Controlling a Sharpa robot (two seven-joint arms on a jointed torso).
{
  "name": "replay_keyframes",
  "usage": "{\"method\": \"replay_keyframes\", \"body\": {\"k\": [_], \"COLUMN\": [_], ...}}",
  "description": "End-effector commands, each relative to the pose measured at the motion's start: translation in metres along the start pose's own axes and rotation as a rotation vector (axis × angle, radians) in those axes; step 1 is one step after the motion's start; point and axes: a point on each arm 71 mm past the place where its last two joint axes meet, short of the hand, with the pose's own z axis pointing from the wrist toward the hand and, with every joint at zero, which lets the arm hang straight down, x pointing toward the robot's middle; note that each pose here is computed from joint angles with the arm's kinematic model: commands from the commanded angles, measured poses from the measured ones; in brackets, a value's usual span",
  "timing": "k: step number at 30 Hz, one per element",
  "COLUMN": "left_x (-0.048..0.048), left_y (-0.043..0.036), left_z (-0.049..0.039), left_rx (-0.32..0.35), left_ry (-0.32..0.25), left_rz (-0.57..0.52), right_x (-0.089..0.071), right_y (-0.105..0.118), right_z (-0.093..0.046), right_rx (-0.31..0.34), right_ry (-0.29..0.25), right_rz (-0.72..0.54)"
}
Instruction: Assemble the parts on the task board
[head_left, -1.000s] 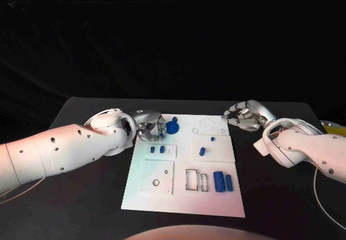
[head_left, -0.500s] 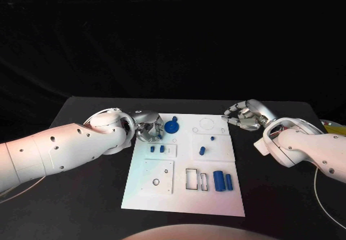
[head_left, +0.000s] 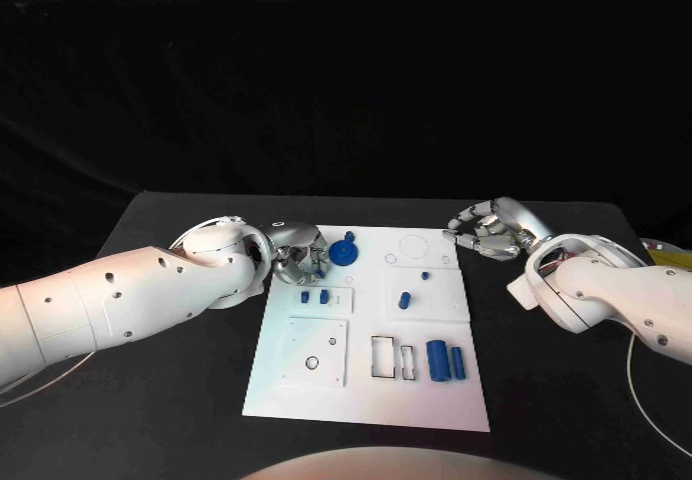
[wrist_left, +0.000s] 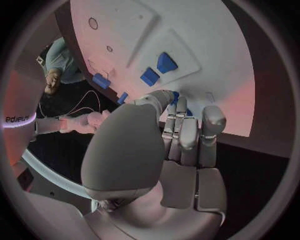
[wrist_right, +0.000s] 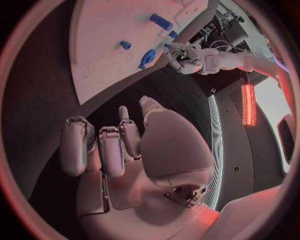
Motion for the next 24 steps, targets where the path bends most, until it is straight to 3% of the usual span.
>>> {"method": "replay_keyframes", "body": {"k": [1, 14, 24], "left_x": [0.0043, 0.0084, 0.0077], "left_y": [-0.0026, 0.0002, 0.0003], "left_z": [0.0013, 0.0020, 0.0016], "left_rx": [0.008, -0.016, -0.017], "left_ry": [0.021, 0.057, 0.046], "left_rz": [-0.011, -0.009, -0.013], "right_x": [0.0009, 0.0005, 0.0001], "right_y": [0.0010, 0.0007, 0.0003], "right_z": [-0.0002, -0.0003, -0.0005], "right_rx": [-0.011, -0.010, -0.009], "right_ry": [0.004, 0.003, 0.001], "right_rz": [-0.004, -0.004, -0.005]}}
